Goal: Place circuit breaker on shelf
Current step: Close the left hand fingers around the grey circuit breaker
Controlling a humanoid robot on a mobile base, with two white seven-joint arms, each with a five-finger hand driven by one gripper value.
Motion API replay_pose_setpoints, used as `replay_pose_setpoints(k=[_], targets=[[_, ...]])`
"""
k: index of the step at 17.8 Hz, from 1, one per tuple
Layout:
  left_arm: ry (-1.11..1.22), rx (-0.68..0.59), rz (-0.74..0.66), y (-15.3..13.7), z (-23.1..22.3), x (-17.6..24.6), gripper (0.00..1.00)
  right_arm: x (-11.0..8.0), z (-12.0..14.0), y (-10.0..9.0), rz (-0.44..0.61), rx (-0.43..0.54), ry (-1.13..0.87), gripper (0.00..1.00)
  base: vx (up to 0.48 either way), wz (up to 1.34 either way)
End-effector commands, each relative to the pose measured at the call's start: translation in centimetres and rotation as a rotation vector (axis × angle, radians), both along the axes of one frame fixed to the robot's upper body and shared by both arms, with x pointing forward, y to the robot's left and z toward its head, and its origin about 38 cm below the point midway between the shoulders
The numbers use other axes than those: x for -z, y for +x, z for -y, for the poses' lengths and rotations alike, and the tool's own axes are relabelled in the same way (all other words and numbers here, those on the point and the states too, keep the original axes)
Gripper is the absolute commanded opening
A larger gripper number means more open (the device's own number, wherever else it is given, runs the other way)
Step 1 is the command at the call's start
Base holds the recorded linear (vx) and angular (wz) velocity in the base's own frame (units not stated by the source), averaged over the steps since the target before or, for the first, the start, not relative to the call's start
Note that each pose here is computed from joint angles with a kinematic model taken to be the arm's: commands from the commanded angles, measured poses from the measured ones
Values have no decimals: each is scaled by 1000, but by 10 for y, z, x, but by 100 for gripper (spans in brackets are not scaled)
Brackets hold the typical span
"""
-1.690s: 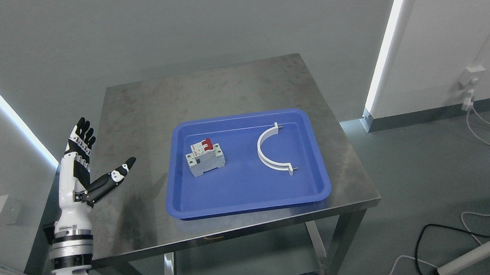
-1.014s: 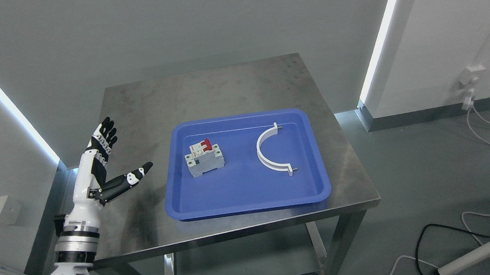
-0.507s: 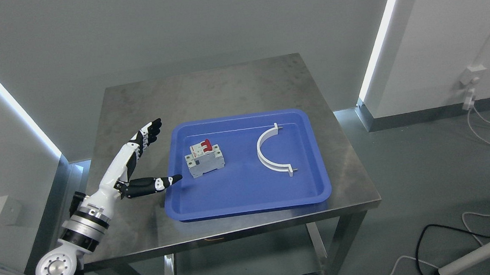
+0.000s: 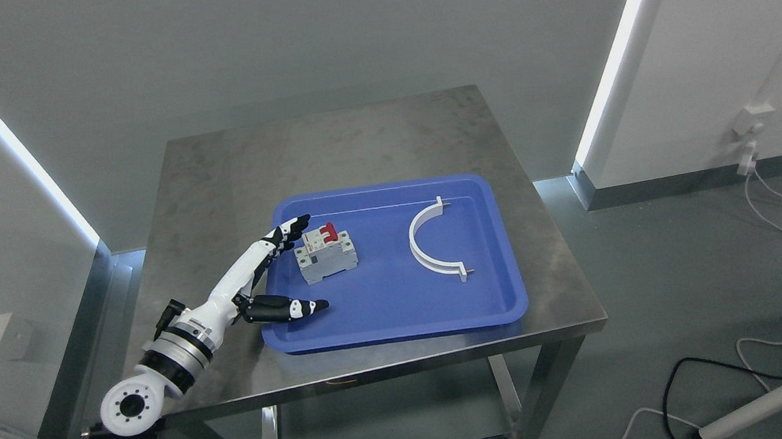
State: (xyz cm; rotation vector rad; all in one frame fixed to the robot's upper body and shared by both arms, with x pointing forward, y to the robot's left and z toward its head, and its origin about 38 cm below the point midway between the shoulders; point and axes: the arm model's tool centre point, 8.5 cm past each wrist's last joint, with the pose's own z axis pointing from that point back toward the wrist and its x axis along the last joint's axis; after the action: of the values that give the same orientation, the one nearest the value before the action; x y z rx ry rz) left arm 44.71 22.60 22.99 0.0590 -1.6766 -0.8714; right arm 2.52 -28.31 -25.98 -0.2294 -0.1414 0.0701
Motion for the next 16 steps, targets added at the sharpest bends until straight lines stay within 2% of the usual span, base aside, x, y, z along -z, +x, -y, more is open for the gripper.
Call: replay_pose_setpoints(k=[1,3,6,8,12,16], targets=[[77,29,-40,12,45,4,88,0,10,-6,-66,-15,-21,100,0,0],[79,3,-42,19,39,2,84,0,10,-6,-66,-15,-21,100,0,0],[63,-29,-32,29,24,-3,69,0,10,-6,-66,-15,-21,100,0,0],[63,-23,15,33,18,-8,52,0,10,-6,-66,-15,-21,100,0,0],[71,-1,84,33,13,-13,26,0,10,-6,-66,-15,-21,100,9,0],[103,29,85,30,14,0,25,0,10,-6,-66,-15,-21,100,-5,0]])
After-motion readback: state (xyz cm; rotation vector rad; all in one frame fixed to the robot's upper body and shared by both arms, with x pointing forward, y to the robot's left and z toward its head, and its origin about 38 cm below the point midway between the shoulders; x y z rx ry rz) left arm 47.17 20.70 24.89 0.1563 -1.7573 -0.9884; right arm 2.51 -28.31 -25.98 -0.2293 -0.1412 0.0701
